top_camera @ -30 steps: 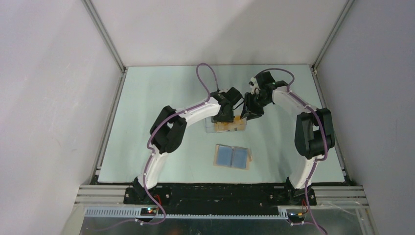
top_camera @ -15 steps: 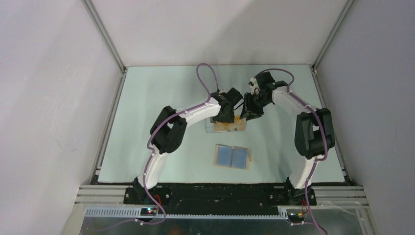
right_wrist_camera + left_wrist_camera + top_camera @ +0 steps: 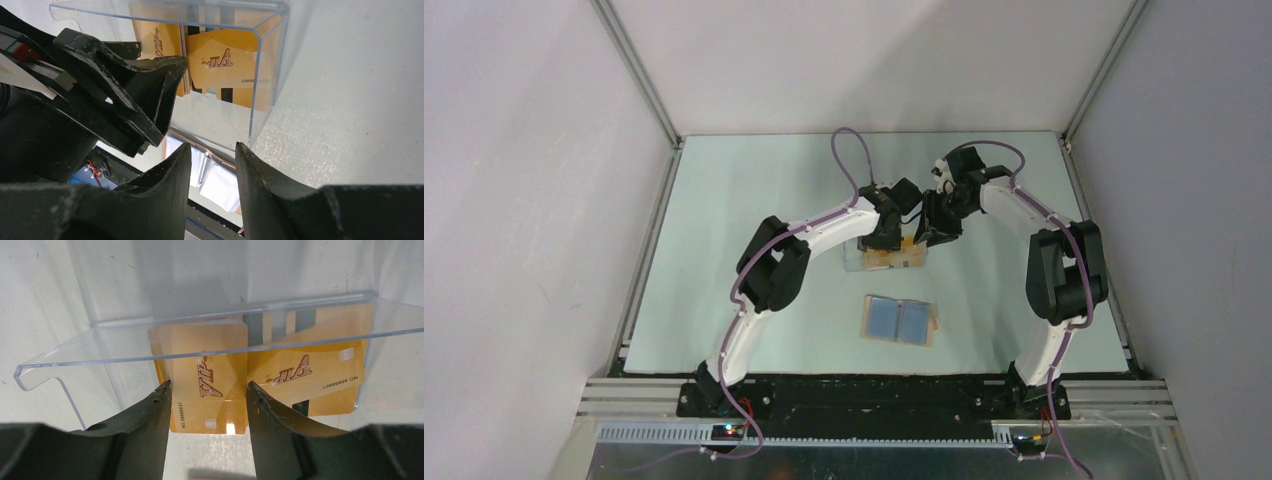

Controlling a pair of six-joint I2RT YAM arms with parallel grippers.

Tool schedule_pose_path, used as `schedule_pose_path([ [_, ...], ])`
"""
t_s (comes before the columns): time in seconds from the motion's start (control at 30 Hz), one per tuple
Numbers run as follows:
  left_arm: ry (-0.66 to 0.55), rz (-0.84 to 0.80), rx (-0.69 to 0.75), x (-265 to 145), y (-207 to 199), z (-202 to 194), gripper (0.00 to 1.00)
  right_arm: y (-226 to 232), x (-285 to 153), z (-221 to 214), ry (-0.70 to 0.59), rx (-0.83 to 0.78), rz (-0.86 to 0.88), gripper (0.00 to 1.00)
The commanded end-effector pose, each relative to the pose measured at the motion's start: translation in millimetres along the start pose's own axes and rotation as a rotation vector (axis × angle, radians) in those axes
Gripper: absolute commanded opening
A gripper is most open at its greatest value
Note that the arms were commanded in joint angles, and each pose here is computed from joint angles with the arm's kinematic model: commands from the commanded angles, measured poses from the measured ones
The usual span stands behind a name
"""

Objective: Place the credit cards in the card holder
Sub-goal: Pick up the credit card from the storage box.

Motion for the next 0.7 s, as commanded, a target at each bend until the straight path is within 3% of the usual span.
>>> schedule_pose_path([
  [0.0,0.090,0.022,0.033,22.4,-2.6,-27.2,0.47,6.0,1.7,-0.3,-0.003,-0.014,0.023,0.42],
  [0.67,-0.017,-0.110,-0.019,-41.2,-20.5,12.5,0.34,8.2,-7.7,0.4,-0.027,-0.014,0.029,0.43],
])
Point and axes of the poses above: each gripper's point midway between its finger pads, its own x axis out along the fingers, its own y axis along the line the jaws close on, z = x × y, the point moved 3 cm from there along -x, back along the fingers, and after that the axes turned 14 degrees about -x, right-handed, at the moved point
